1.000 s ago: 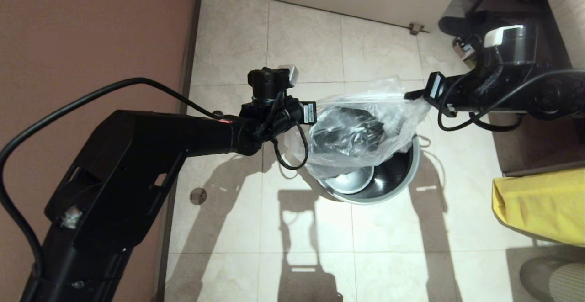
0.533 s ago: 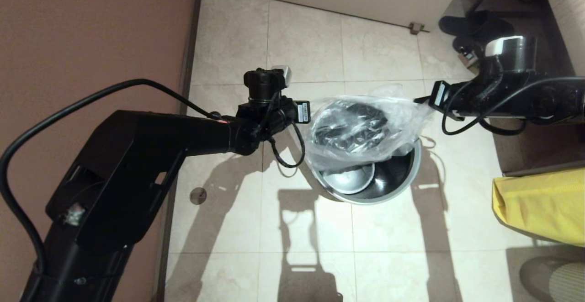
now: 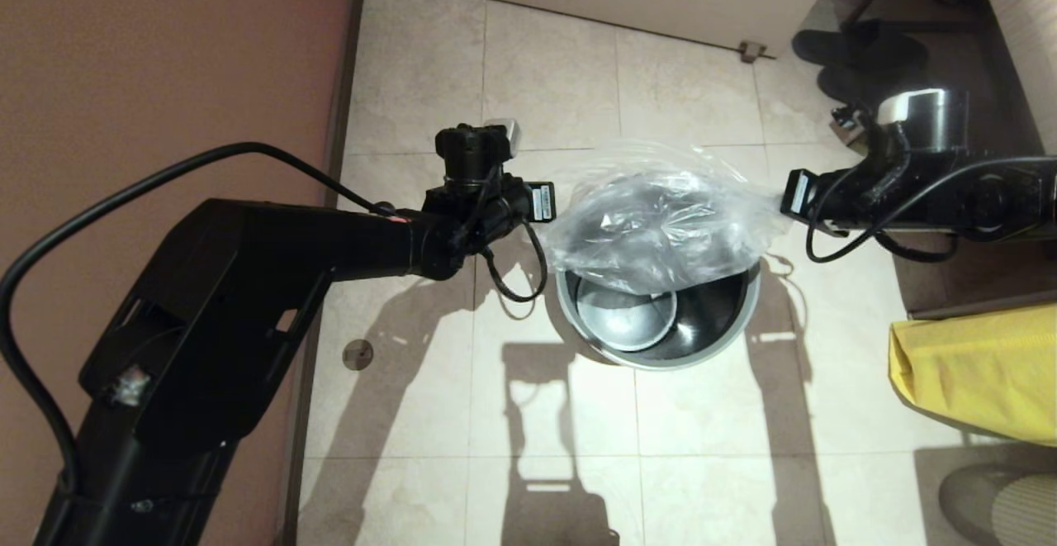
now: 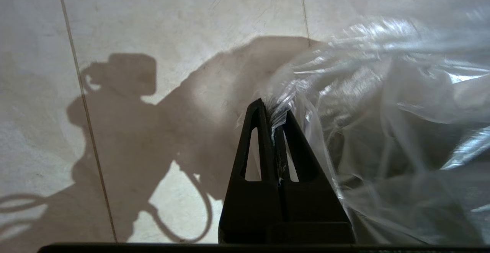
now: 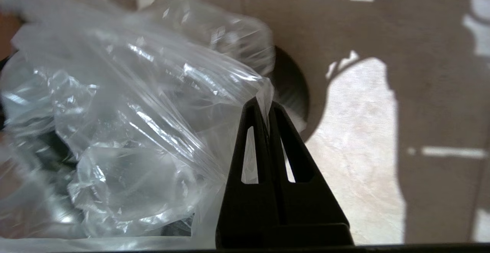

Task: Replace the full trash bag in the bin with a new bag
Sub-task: Put the new garbage bag on the trash can

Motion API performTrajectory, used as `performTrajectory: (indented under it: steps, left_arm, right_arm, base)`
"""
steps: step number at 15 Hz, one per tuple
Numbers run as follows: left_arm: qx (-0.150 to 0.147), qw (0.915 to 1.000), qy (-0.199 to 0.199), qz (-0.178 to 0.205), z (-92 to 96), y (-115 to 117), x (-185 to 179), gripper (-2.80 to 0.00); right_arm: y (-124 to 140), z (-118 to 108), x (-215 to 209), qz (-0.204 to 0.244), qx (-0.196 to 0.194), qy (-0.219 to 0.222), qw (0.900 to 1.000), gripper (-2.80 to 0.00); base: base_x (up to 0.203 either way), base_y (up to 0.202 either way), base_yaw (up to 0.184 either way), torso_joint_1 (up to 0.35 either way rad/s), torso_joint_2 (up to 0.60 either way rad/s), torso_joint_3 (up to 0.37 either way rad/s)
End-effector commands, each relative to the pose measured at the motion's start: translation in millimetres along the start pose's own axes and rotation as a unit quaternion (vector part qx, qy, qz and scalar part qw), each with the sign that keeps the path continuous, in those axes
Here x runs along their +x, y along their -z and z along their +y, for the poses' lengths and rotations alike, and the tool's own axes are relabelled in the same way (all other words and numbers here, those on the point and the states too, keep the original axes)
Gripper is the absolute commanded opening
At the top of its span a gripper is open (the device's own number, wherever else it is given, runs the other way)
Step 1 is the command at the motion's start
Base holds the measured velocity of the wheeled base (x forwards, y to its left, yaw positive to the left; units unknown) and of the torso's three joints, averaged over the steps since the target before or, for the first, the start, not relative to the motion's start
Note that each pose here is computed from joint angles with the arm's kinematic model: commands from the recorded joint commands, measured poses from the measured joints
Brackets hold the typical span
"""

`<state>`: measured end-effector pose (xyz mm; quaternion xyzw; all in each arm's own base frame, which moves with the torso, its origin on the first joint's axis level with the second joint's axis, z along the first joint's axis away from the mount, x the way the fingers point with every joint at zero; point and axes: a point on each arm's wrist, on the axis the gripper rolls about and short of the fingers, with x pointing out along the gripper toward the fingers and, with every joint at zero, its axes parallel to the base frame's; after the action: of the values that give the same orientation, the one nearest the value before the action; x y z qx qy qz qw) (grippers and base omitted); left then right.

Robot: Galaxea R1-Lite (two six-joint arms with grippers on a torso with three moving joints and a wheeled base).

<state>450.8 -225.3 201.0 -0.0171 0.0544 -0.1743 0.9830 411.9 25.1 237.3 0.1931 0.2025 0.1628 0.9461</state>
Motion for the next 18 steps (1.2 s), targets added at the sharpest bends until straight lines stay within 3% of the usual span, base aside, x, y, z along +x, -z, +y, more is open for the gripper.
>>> performTrajectory:
  steps: [1,10,18]
  left_arm:
    - [-0.002,1.0000,-0.005,-0.007,2.1,-7,-3,-2.80]
    - [-0.011,0.9996,-0.008,0.023,3.0,-15,-44,-2.80]
    - [-0.034,0.9979,-0.007,0.055,-9.7,-5,-85,-2.80]
  right_arm:
    - [-3,2,-5,-0.004,0.000,-0.001,1.000,-2.80]
    - [3,21,-36,0.005,-0.001,-0.007,1.000,-2.80]
    - [29,34,-50,0.054,0.005,-0.009,0.999,-2.80]
  base:
    - [0.000,0.000,0.000,0.000,0.00,0.000]
    - [0.000,0.000,0.000,0.000,0.00,0.000]
    - [0.000,0.000,0.000,0.000,0.00,0.000]
